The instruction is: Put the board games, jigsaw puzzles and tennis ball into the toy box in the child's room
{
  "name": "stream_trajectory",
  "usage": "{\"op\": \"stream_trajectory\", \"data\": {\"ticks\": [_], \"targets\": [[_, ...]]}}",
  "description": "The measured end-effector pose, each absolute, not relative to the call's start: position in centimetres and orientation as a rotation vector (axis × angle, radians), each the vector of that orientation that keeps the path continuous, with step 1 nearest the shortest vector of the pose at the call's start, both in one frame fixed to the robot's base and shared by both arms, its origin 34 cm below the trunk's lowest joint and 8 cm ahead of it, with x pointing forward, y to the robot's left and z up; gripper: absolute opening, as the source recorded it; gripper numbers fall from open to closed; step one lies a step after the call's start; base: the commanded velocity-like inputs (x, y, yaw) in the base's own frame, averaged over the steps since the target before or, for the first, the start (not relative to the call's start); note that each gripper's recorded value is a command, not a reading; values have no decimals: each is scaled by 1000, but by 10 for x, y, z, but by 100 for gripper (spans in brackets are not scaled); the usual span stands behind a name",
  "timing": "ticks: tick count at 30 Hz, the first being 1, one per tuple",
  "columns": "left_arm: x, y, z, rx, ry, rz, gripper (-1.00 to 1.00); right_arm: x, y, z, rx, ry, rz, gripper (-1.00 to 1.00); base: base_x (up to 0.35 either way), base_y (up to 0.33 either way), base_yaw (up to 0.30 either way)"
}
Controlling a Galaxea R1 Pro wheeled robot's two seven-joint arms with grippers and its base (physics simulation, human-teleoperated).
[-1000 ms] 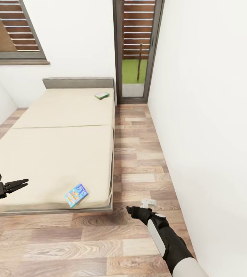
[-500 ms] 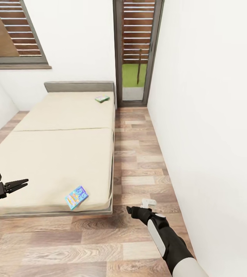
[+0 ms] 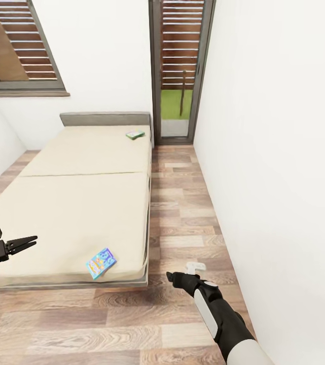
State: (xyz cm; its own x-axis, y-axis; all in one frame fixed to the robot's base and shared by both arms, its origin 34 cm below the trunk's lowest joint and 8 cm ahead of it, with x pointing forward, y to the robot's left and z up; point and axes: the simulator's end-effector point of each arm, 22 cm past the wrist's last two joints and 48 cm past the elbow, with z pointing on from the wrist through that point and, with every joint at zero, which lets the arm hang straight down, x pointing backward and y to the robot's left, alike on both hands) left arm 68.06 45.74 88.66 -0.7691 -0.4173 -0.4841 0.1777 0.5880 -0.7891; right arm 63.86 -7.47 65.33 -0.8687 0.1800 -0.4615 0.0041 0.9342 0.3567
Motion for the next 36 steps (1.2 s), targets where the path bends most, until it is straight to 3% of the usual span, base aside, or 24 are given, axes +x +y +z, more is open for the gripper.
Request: {"op": "stream_trajectory", "data": {"ticks": [36], "targets": [[682,458,919,-153,2108,-1160,100,645,-75,675,106,2553,462,100,0,0,0]]}}
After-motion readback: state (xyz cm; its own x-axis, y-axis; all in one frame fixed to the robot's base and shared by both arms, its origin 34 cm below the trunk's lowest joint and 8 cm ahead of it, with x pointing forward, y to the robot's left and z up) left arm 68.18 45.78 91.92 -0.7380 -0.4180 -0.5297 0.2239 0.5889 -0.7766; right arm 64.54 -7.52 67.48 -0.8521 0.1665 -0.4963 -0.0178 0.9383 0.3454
